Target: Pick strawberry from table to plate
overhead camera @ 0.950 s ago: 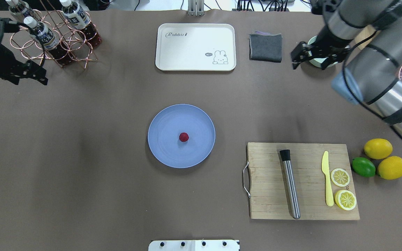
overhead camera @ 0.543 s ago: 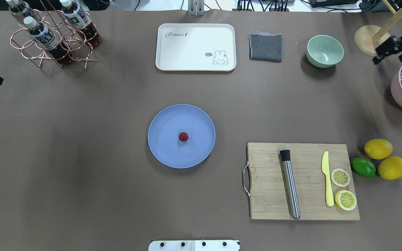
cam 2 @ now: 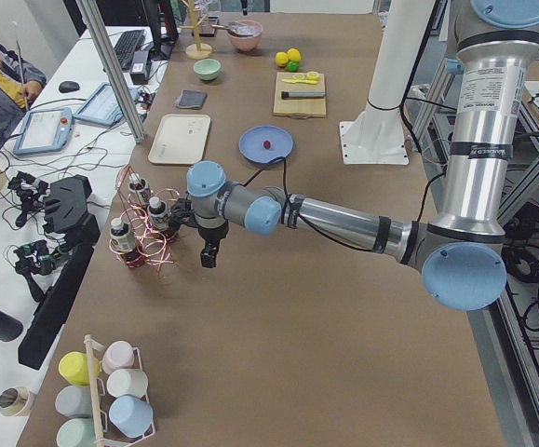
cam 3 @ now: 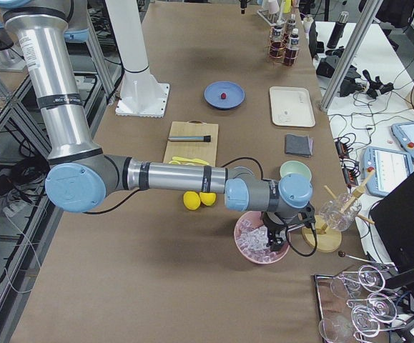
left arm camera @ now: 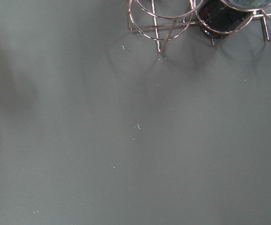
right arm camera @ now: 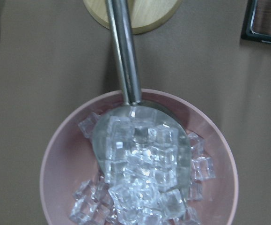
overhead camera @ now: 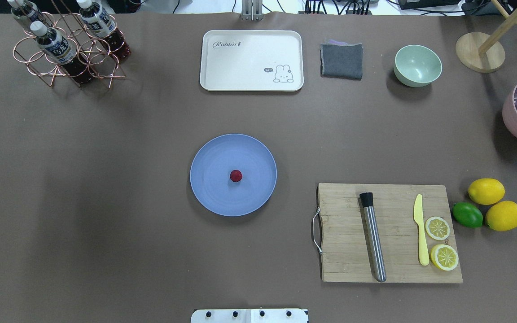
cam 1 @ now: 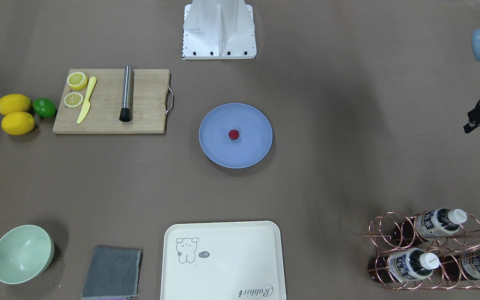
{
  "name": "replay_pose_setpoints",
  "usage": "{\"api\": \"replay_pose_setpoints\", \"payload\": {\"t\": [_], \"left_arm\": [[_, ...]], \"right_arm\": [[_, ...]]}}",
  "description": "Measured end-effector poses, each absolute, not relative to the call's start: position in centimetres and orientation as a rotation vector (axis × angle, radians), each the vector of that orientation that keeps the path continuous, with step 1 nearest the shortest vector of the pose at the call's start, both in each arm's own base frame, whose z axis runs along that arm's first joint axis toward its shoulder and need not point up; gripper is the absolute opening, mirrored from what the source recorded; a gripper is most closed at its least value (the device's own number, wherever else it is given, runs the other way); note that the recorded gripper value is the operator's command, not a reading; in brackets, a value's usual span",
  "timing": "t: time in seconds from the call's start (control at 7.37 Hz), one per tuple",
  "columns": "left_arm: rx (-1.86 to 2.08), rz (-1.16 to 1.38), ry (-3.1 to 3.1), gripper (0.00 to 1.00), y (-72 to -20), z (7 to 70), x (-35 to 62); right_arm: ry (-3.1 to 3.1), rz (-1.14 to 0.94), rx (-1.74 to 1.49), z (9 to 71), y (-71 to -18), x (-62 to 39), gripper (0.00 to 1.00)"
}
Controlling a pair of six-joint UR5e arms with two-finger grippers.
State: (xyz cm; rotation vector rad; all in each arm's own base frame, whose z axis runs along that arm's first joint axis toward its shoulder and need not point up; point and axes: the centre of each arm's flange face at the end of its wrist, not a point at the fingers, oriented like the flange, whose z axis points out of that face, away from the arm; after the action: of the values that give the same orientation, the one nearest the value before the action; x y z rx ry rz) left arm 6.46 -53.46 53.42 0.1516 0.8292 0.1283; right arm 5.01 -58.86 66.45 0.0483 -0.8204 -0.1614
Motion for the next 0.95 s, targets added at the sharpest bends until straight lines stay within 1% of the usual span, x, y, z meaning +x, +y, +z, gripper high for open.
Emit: {"api": "replay_pose_setpoints", "payload": {"t": [0.54,0.68,0.95], "left_arm": [[0.178,0.088,0.833,0.97,-52.7,51.9,3.4],[0.174,0.102,0.829,0.97,-51.9,52.5,2.7],[0.182,0.158,0.814,0.97,-49.2,55.9,-0.3]], "right_arm": [[-0.817,-0.138,0.054,66.9,-58.1,6.5,1.00],[-0.815,-0.126,0.064,66.8,-57.9,7.3,1.00],[-0.789,-0.115,0.093,66.0,-57.4,8.8,1.00]]}}
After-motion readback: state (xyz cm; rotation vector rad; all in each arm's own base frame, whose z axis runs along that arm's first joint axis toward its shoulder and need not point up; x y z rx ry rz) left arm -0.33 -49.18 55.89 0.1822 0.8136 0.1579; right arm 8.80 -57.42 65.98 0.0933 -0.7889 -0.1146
